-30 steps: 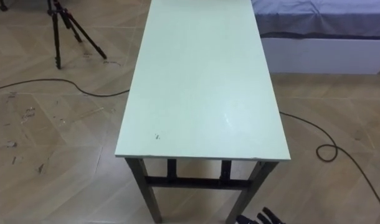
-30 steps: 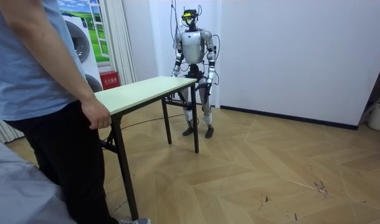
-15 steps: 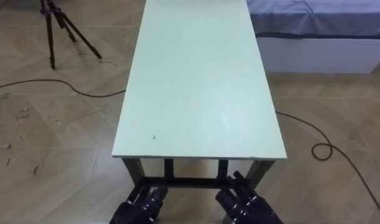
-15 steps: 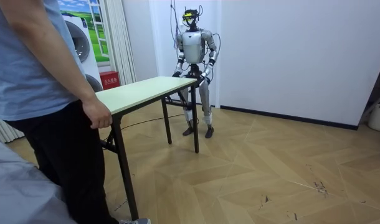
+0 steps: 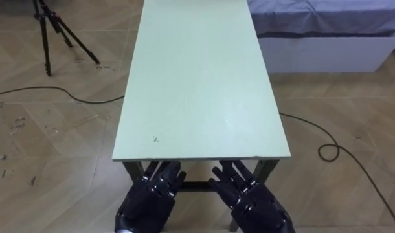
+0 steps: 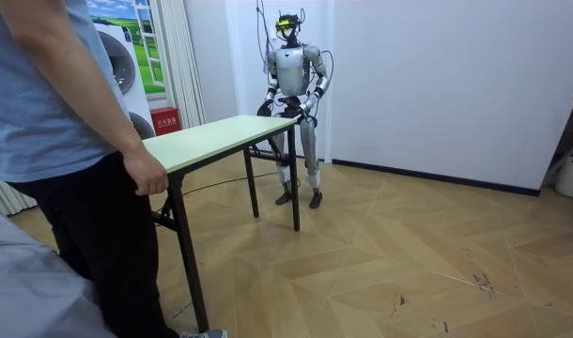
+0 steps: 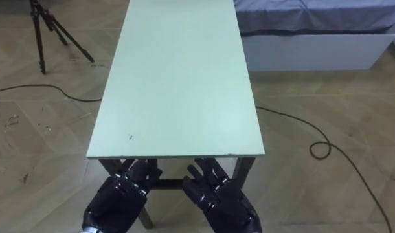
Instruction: Move table with human
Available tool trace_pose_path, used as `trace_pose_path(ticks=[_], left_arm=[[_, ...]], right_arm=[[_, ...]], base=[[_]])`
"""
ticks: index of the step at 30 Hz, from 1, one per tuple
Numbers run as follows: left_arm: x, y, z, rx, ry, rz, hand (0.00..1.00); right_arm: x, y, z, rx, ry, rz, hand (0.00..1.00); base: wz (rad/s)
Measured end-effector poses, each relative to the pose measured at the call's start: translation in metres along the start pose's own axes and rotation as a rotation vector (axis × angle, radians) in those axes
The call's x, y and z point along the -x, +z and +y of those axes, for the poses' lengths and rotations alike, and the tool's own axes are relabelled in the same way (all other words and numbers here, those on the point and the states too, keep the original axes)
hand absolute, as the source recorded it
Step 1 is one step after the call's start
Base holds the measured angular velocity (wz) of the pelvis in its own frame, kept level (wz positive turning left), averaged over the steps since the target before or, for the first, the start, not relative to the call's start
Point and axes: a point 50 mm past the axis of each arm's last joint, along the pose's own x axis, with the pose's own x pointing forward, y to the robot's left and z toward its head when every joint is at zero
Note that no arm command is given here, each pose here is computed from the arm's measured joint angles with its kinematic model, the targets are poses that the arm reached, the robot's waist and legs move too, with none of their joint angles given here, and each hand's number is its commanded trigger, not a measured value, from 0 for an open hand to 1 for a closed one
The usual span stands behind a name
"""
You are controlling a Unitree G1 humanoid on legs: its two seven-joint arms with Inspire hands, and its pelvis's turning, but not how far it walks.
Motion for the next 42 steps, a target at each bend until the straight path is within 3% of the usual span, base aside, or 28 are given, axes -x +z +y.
trace_pose_path(ticks=[8,20,29,38,42], left_arm=[[-0.006,0.005,-0.003,0.084,0.007,-0.019,0.0],[-0.017,0.016,-0.006,0.075,0.059,-0.038,0.0],[-0.028,0.025,-0.008,0.077,0.1,-0.046,0.0],[-0.049,0.025,0.003,0.037,0.177,-0.011,0.0],[-0.05,0.025,0.007,0.024,0.196,-0.006,0.0]], right_arm=[[-0.005,0.006,-0.001,-0.011,-0.004,0.014,0.0],[-0.016,0.014,0.001,-0.027,-0.032,0.027,0.0],[-0.026,0.019,0.003,-0.304,-0.103,-0.066,0.0],[-0.042,0.023,0.008,-0.37,-0.149,-0.091,0.0],[-0.046,0.026,0.005,-0.366,-0.173,-0.092,0.0]], base=[[0.0],[-0.01],[-0.03],[0.0],[-0.01]])
